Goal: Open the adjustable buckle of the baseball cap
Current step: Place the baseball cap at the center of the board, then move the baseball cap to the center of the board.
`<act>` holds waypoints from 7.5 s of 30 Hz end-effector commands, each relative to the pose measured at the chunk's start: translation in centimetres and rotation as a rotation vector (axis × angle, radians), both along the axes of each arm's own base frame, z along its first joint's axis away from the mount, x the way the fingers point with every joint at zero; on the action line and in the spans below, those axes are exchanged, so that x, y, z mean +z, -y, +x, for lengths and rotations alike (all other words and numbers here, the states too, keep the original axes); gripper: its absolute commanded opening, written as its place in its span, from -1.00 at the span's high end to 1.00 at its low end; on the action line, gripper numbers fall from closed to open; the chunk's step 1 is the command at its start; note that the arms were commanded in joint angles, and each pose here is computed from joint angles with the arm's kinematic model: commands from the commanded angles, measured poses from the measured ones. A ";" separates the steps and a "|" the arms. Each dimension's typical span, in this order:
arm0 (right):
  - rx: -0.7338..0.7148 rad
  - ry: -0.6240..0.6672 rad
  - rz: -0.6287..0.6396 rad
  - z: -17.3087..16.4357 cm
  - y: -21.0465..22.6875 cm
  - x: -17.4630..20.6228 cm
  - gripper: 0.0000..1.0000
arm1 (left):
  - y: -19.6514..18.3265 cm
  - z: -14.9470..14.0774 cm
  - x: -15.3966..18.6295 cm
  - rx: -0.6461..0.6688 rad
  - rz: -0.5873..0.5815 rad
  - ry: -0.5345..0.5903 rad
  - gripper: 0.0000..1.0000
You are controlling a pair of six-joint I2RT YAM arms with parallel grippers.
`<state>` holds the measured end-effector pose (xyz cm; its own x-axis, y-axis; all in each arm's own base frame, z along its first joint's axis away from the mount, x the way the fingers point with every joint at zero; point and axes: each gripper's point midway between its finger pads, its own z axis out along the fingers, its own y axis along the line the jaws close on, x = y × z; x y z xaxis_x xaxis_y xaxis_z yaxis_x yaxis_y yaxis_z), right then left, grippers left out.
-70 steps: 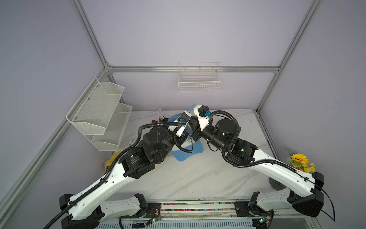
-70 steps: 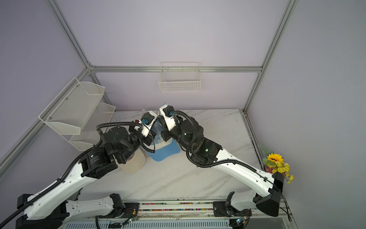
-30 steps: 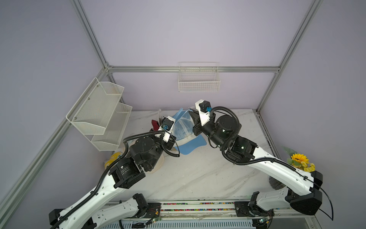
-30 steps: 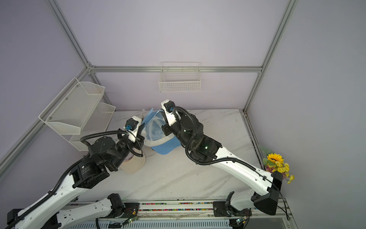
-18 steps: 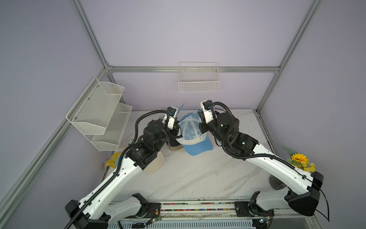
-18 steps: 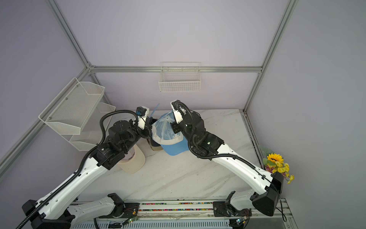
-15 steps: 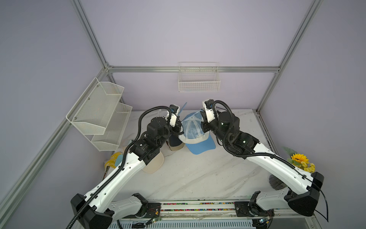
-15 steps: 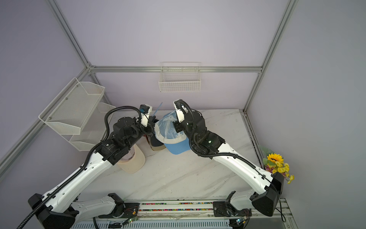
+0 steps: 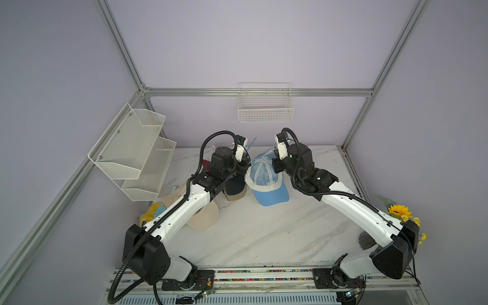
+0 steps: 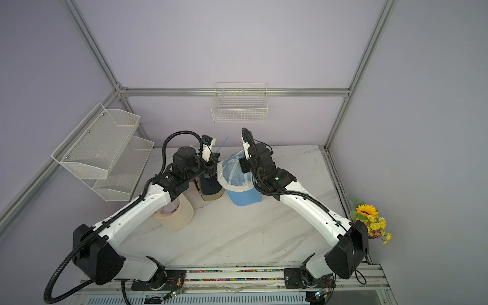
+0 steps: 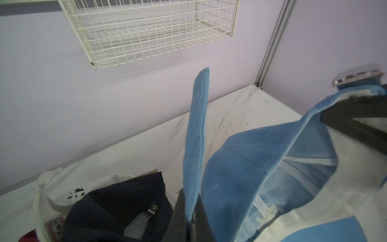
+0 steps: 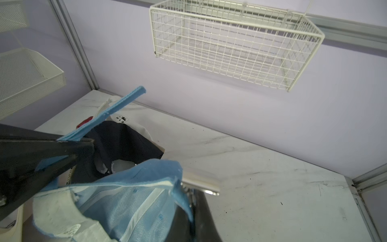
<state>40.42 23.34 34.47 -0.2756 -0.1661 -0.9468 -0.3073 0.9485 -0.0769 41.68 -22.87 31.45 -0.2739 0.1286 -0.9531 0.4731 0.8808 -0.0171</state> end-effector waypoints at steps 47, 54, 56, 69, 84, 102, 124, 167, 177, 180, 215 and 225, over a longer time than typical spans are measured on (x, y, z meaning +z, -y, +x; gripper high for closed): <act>-0.298 -0.298 -0.045 11.3 11.4 -13.3 0.10 | 5.4 13.1 -2.7 -0.054 -0.028 -0.068 -1.00; -0.320 -0.266 -0.031 10.0 12.2 -11.6 -0.16 | -0.4 9.9 -1.3 0.086 0.058 -0.080 -1.00; -0.316 -0.258 -0.027 9.5 12.3 -11.2 -0.17 | -2.3 9.3 -2.6 0.138 0.097 -0.126 -1.00; -0.307 -0.251 -0.001 8.5 12.4 -10.6 -0.19 | -9.2 5.1 -6.7 0.350 0.124 -0.306 -0.97; -0.305 -0.237 0.018 7.6 12.6 -9.8 -0.19 | -10.2 2.4 -7.4 0.375 0.114 -0.371 -0.87; -0.303 -0.178 0.045 6.4 13.0 -7.3 -0.20 | -3.8 4.9 -15.1 0.189 0.010 -0.600 0.02; -0.306 -0.153 0.057 6.1 13.2 -5.7 -0.21 | 5.5 8.5 -12.2 -0.016 -0.024 -0.475 -0.78; -0.437 -0.121 0.039 6.5 15.7 -6.3 -0.94 | -24.4 -5.3 -3.9 0.767 -0.129 -0.176 -1.00; -0.426 -0.133 0.055 6.7 15.4 -7.0 -0.94 | -22.0 -7.7 -13.5 0.701 -0.244 -0.463 -1.00; -0.433 -0.132 0.052 6.6 15.7 -7.0 -0.95 | -20.5 -7.7 -16.6 0.664 -0.280 -0.558 -1.00; -0.467 -0.086 0.036 5.5 17.0 -4.9 -0.95 | -11.7 6.4 -11.8 0.292 -0.163 -0.377 -1.00; -0.502 -0.035 0.023 5.9 17.8 -2.9 -0.94 | -16.3 1.2 -5.3 0.459 -0.126 -0.194 -1.00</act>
